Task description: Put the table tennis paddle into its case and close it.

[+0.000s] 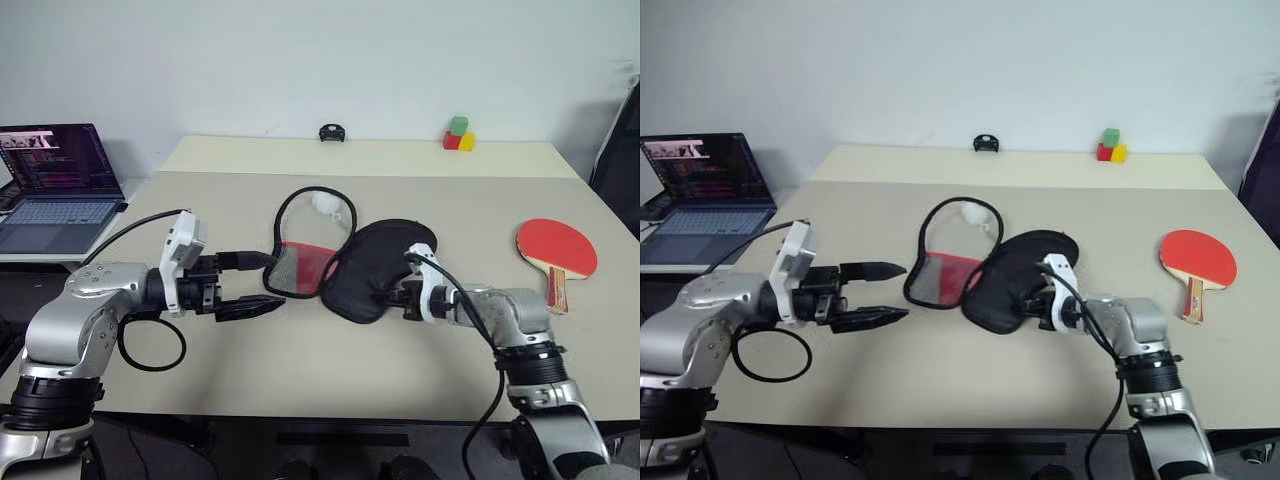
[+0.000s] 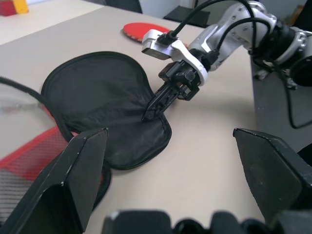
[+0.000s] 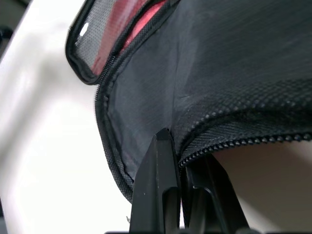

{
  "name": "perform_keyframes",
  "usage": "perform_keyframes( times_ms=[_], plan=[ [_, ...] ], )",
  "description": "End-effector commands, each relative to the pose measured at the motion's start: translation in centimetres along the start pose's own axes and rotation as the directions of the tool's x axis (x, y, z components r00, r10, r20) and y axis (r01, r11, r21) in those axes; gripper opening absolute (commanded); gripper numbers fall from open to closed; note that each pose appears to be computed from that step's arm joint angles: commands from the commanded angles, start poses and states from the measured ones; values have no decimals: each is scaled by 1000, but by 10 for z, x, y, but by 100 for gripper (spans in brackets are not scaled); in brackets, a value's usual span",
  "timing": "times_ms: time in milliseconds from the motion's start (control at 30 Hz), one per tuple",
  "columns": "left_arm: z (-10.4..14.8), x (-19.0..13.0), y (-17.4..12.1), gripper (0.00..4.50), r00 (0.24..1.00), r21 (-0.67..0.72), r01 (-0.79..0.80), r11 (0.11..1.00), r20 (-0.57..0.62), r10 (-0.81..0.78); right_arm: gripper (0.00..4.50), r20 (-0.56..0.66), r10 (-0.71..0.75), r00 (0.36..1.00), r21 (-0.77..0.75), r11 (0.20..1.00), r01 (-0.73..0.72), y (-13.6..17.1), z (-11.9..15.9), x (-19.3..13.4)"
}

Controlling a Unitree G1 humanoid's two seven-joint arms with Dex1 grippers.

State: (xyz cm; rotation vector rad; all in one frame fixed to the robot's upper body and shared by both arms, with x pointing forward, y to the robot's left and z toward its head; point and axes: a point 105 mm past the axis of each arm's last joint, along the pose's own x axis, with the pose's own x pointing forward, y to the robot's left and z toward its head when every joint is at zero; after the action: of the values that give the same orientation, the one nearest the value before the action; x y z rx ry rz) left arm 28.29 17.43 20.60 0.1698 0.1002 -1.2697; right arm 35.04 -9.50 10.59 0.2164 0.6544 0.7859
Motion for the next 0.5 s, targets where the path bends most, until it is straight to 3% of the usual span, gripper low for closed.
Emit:
perform_keyframes(
  times_ms=[33,500],
  plan=[
    [14,2,-8,450,999,47,33,998,14,-34,4,-2,33,999,-48,998,-33,4,7,-11],
    [12,18,-12,450,995,60,98,993,-12,-98,4,-194,-86,977,-258,965,34,-55,12,-59]
  ],
)
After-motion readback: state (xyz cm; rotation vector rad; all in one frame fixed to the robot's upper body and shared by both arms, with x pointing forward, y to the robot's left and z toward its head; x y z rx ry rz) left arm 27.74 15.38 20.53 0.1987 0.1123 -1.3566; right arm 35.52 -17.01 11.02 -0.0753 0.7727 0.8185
